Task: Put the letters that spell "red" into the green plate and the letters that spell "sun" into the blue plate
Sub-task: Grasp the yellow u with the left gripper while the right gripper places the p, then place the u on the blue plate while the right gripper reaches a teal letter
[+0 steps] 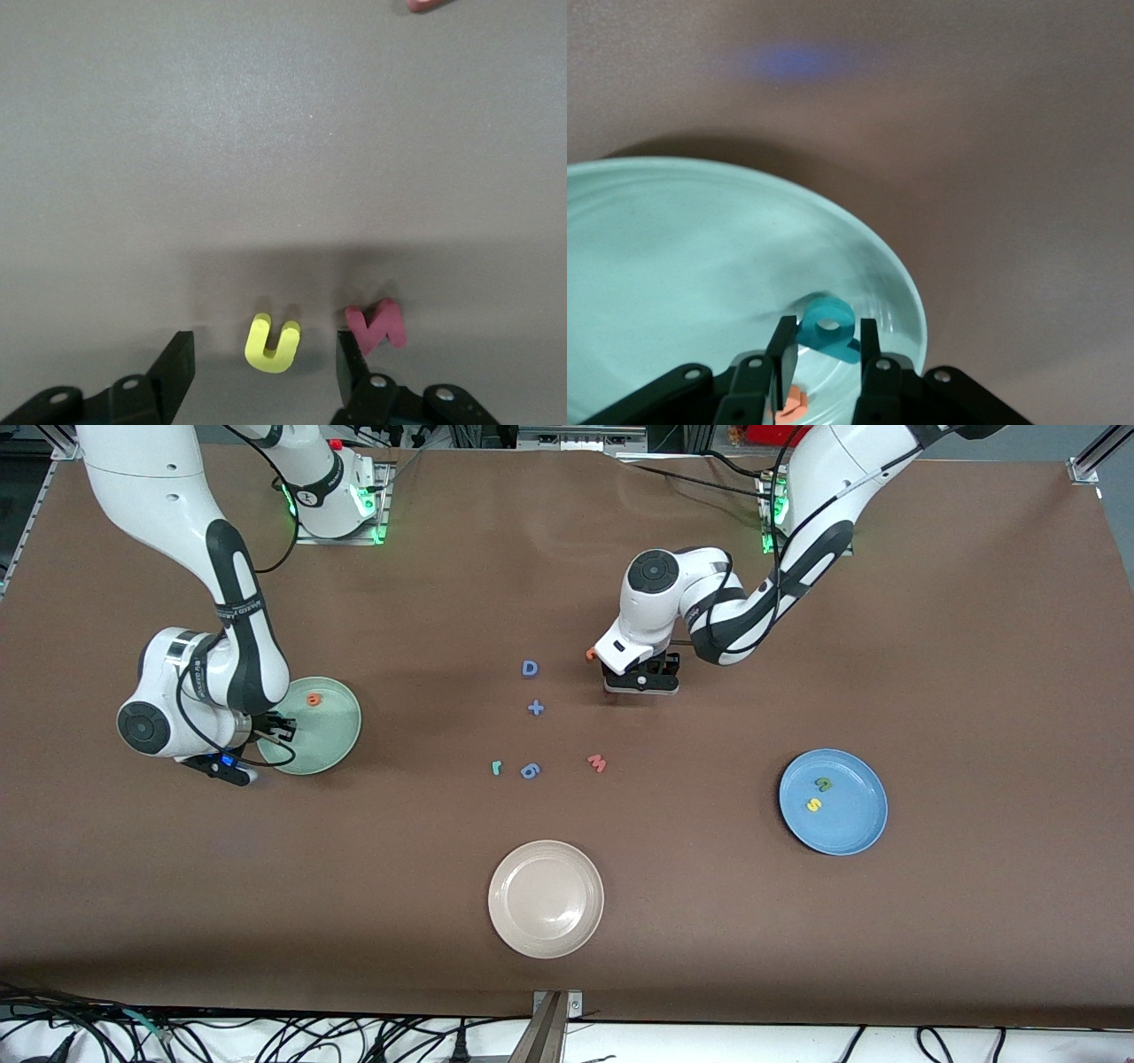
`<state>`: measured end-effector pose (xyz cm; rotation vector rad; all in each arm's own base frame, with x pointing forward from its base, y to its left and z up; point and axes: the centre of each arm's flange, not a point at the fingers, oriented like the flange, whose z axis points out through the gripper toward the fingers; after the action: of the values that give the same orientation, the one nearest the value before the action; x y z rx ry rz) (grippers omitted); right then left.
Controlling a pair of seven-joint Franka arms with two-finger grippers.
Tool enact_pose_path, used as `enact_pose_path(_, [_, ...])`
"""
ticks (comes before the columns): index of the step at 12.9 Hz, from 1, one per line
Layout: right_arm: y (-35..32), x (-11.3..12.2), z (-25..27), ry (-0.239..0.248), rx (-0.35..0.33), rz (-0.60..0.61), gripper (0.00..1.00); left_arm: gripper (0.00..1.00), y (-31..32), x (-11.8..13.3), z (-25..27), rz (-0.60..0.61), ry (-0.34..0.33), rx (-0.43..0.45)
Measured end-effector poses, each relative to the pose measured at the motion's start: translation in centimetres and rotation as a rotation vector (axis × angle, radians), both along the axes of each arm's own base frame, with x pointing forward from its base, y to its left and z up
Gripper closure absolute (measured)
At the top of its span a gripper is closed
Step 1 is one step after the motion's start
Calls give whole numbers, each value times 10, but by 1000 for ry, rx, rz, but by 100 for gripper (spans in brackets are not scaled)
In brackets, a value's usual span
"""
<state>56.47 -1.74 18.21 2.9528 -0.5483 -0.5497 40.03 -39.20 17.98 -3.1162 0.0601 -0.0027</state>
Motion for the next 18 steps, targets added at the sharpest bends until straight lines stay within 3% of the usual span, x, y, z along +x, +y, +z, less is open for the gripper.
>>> enact_pose_path(3, [2, 0, 0, 1, 8, -6, 67, 30, 1, -1, -1, 3, 2, -1])
enact_pose_path(6, [2, -1, -1, 3, 9, -8, 63, 41, 0, -1, -2, 8, 0, -17])
enact_pose_path(7, [2, -1, -1, 4, 9, -9, 58, 47, -1, -2, -2, 16, -1, -25])
enact_pose_path(11, [3, 0, 2, 1, 14, -11, 19, 55, -2, -3, -4, 37, 2, -36])
enact_pose_path(12, [5, 2, 6, 0, 20, -13, 14, 55, -2, -3, -4, 40, 3, -36])
enact_pose_path(13, [10, 5, 13, -2, 25, -21, 14, 60, -1, -2, -5, 41, 4, -36])
enact_pose_path(16, [37, 19, 38, -28, 29, -61, 12, 62, 0, -2, -8, 45, 9, -37])
enact_pose_path(18, [72, 27, 51, -52, 26, -104, 6, 66, 1, -1, -8, 47, 8, -37])
